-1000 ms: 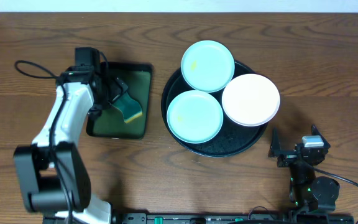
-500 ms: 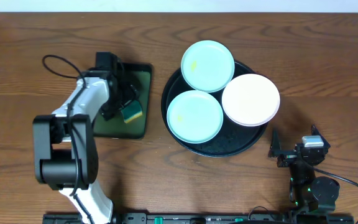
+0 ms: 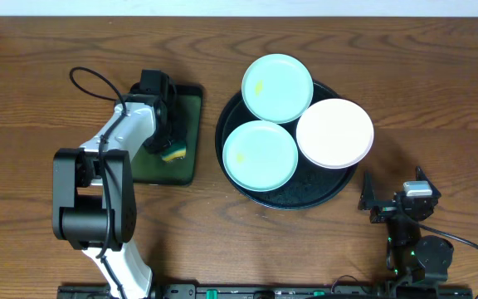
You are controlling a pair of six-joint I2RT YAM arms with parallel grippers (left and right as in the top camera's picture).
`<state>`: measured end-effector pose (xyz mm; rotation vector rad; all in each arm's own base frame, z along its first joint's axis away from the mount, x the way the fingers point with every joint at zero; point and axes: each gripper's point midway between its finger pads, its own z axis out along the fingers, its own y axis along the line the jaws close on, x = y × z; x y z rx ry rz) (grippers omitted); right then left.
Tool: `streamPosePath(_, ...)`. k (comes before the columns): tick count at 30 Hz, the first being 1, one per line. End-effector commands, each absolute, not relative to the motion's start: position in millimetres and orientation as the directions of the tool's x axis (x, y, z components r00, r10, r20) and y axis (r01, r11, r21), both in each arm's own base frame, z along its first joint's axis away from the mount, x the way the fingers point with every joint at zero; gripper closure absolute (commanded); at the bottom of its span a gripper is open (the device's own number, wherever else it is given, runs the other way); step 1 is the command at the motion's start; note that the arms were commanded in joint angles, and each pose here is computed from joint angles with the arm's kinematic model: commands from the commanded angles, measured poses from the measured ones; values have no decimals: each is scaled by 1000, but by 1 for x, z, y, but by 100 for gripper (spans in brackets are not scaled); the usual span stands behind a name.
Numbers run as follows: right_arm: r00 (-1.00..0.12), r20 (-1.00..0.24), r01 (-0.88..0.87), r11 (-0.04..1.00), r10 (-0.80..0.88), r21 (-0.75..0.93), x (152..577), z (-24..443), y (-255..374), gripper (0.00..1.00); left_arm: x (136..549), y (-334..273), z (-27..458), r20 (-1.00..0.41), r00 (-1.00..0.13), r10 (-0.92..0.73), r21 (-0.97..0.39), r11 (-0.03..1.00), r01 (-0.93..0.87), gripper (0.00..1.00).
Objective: Clean dirty plates on tray and stack at the side
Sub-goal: 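Lift the sponge with the left gripper and carry it to the front green plate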
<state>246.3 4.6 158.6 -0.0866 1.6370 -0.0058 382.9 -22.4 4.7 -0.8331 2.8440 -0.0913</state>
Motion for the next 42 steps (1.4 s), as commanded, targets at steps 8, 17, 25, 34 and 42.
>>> streamPosePath(8,-66,-995,-39,997,-72,-69,246,158,1,1,397,-18,98,-338,-768,-543,-218,840,-497,93)
streamPosePath(17,-66,-995,-39,997,-72,-69,246,158,1,1,377,-17,225,-559,-619,-551,-383,834,-397,92)
streamPosePath(25,-66,-995,-39,997,-72,-69,246,158,1,1,378,-1,178,-547,-636,-545,-272,834,-480,93)
streamPosePath(34,-66,-995,-39,997,-72,-69,246,158,1,1,377,0,76,-381,-759,-528,-125,843,-524,93)
streamPosePath(42,-66,-995,-39,997,-72,-69,246,158,1,1,376,-2,197,-565,-624,-541,-292,838,-462,93)
